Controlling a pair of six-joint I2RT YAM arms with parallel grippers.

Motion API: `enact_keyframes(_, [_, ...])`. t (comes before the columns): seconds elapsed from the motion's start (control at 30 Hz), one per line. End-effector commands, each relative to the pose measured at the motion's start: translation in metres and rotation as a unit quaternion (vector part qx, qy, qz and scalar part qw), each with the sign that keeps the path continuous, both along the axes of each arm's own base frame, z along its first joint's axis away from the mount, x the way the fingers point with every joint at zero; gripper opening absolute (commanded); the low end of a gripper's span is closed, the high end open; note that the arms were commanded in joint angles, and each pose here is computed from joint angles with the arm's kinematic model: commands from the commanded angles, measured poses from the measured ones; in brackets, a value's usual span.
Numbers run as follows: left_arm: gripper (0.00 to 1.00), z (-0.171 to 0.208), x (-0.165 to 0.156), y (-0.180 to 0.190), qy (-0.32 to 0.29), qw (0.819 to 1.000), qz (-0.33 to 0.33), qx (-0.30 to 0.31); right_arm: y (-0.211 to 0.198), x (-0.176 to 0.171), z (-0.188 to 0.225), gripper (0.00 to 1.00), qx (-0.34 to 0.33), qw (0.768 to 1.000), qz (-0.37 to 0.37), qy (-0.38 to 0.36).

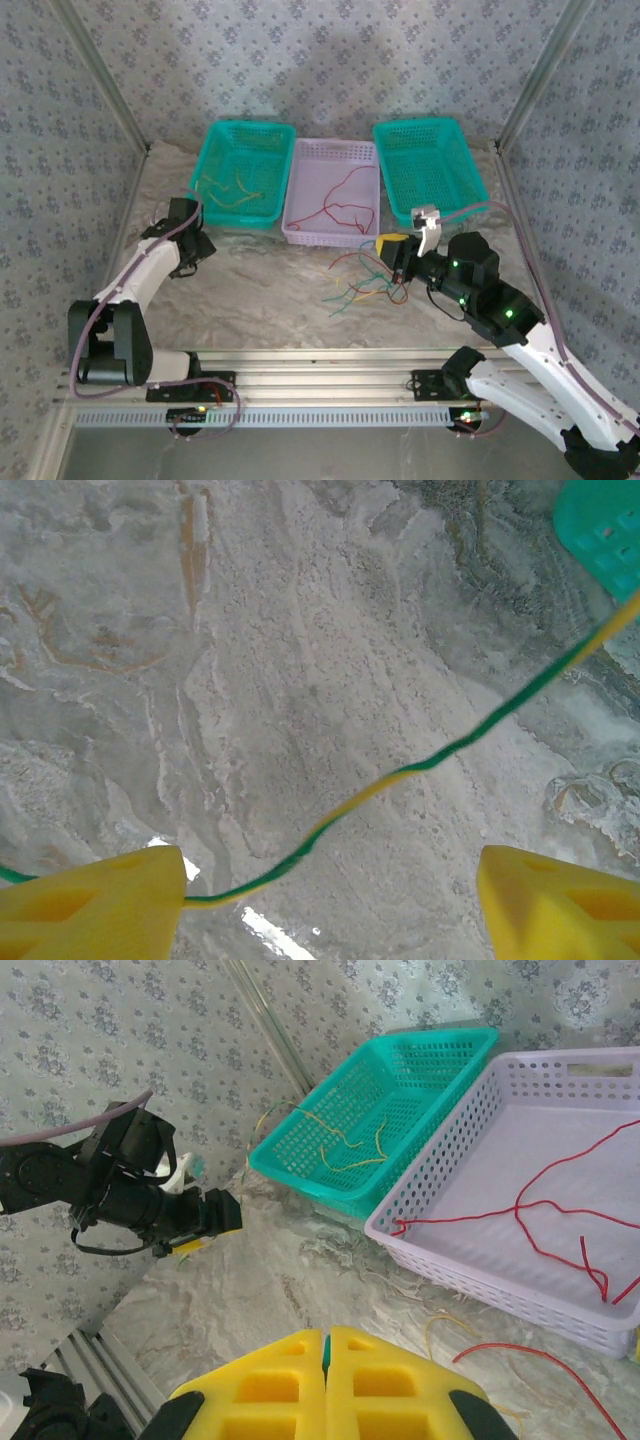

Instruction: Untangle the cables

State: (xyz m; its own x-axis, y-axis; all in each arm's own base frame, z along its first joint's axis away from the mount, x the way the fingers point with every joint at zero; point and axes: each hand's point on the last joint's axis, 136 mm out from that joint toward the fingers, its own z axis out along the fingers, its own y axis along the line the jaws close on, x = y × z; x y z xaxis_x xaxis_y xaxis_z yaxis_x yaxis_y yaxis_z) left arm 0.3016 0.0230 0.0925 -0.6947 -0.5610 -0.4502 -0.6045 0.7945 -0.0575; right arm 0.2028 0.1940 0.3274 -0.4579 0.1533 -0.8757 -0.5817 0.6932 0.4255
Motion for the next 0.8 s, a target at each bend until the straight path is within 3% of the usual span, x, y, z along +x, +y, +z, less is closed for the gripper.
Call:
enact_keyframes(0.0, [0.75,0.004,0.006,0.006,-0.018,1.000,0.014,0.008,0.000,-0.001,0.008,0.00,0.001,1.000,0.001,-0.022])
enact_keyframes(0.23, [0.78,0.037,0.015,-0.014,-0.096,0.995,-0.020,-0.027,-0.002,-0.003,0.010,0.00,-0.003,1.000,0.000,-0.027])
enact_keyframes(0.3, [0.79,0.045,0.014,-0.017,-0.094,0.995,-0.028,-0.035,-0.002,-0.002,0.011,0.00,-0.004,1.000,0.000,-0.029])
enact_keyframes(0.57, [0.85,0.072,0.002,-0.016,-0.024,0.997,-0.077,0.000,0.001,-0.003,0.014,0.00,-0.006,0.999,0.006,-0.031])
enact_keyframes(0.77, [0.87,0.056,0.001,-0.015,0.047,0.991,-0.129,-0.003,0.005,-0.003,0.011,0.00,-0.003,0.999,0.013,-0.031])
